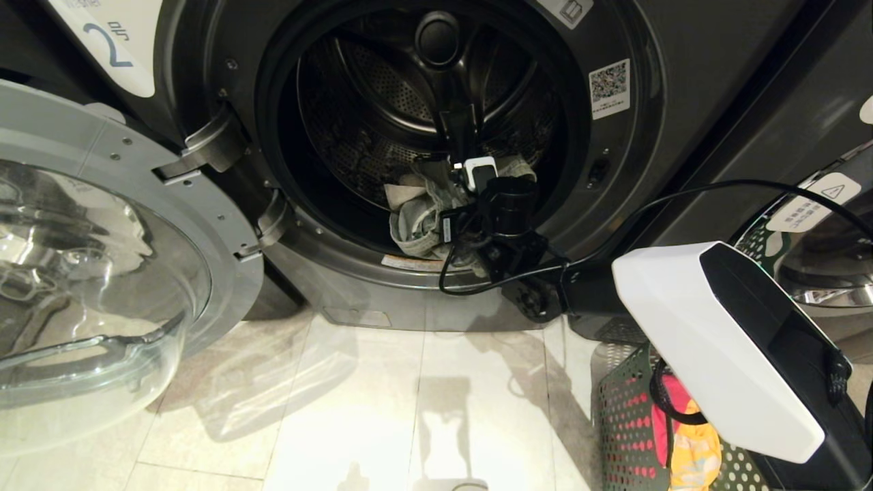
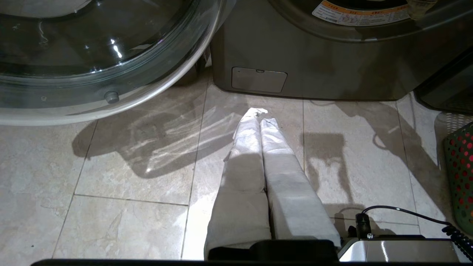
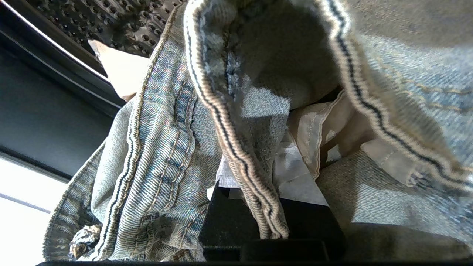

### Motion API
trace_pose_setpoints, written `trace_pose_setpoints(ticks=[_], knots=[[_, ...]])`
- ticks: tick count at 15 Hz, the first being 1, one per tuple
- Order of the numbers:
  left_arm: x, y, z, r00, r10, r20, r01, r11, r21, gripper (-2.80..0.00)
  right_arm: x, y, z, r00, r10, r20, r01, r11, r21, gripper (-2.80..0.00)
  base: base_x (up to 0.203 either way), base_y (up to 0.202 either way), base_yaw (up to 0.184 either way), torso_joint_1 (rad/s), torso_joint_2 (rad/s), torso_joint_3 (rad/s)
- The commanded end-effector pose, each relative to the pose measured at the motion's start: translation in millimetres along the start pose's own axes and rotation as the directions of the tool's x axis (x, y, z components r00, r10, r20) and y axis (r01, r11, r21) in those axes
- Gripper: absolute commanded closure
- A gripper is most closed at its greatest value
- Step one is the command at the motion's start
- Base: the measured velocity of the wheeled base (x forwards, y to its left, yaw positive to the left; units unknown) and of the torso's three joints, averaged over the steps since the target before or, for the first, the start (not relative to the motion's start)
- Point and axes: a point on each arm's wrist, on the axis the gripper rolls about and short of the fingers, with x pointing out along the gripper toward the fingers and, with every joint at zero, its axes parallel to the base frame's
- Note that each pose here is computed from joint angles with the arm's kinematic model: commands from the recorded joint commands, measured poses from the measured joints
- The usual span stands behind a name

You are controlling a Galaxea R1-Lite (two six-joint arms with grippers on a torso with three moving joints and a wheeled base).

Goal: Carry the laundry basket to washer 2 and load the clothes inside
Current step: Place the clothes into the washing machine

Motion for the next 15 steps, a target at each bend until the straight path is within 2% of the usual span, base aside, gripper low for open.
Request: trace_pose_setpoints(ticks=[1,6,11,15], knots=[[0.7,0.1,-2.9,1.0,0.001,-0.01,-0.001,1.0,0.0,0.0,-0.7,-0.3,3.9,1.0,-0.002,0.01,0.002,1.0,-0.002,0.0,0.0,0.0,0.0,0.0,0.0,0.0],[0.7,0.1,-2.9,1.0,0.001,-0.01,-0.001,1.0,0.0,0.0,-0.8,-2.8,3.0,0.999,-0.002,-0.033,0.001,1.0,-0.031,0.0,0.0,0.0,0.0,0.0,0.0,0.0],[0.6,0.1,-3.0,1.0,0.001,-0.008,-0.001,1.0,0.0,0.0,-1.5,-3.7,-6.2,0.992,-0.023,-0.126,0.015,0.998,-0.067,0.0,0.0,0.0,0.0,0.0,0.0,0.0],[0.6,0.1,-3.0,1.0,0.001,-0.009,-0.001,1.0,0.0,0.0,1.2,-5.8,-13.7,0.991,-0.031,-0.131,0.022,0.997,-0.071,0.0,0.0,0.0,0.0,0.0,0.0,0.0]])
